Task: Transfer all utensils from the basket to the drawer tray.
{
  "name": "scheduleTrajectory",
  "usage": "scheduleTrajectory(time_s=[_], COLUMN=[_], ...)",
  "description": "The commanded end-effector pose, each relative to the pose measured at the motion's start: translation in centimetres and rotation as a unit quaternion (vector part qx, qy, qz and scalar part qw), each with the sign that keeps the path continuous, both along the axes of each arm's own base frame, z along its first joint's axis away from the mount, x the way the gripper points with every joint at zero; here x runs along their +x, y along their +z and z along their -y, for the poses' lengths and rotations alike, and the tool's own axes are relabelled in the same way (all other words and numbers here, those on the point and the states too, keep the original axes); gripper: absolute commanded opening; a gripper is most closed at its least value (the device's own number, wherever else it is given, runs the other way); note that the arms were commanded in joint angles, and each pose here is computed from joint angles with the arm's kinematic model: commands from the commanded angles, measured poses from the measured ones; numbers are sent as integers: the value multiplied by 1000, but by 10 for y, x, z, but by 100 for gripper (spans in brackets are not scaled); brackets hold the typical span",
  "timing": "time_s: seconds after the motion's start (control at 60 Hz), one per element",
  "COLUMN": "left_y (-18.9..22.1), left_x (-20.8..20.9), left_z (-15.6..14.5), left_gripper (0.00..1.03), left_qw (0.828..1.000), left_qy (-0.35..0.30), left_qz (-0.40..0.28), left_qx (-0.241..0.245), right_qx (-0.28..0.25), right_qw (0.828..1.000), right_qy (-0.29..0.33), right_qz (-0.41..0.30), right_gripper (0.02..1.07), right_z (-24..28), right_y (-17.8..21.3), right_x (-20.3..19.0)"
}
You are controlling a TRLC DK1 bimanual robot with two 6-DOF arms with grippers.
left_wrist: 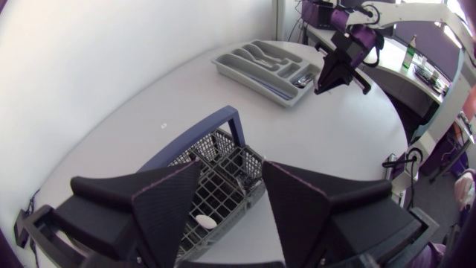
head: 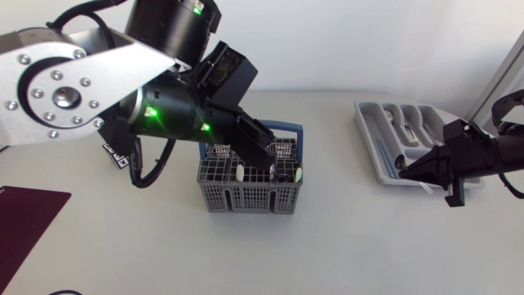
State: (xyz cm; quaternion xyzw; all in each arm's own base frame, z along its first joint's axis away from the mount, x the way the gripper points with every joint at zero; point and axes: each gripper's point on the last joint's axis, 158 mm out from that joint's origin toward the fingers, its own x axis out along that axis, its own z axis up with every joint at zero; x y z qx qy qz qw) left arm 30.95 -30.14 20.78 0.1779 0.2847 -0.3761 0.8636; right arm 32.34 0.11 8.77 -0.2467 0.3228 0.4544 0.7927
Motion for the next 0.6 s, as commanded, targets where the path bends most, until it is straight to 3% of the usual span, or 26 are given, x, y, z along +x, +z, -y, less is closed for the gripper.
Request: scheduleTrajectory(time_s=[0.0,0.4,0.583], left_y=[-4,-29,-37], left_x=[4,8,8], left_z=[3,4,5], left_gripper=[59,59,59], left_qw=[1000,997,995], left_qy=[6,-3,-6], left_qz=[-19,-75,-96], left_qx=[-2,9,7], right_qx=[-16,-142,-209], right_qw=[1000,990,978], right_qy=[19,19,21], right_qz=[19,3,-8], right_gripper=[8,8,8], right_z=[23,135,178], right_y=[-5,-57,-84], right_x=[11,59,84])
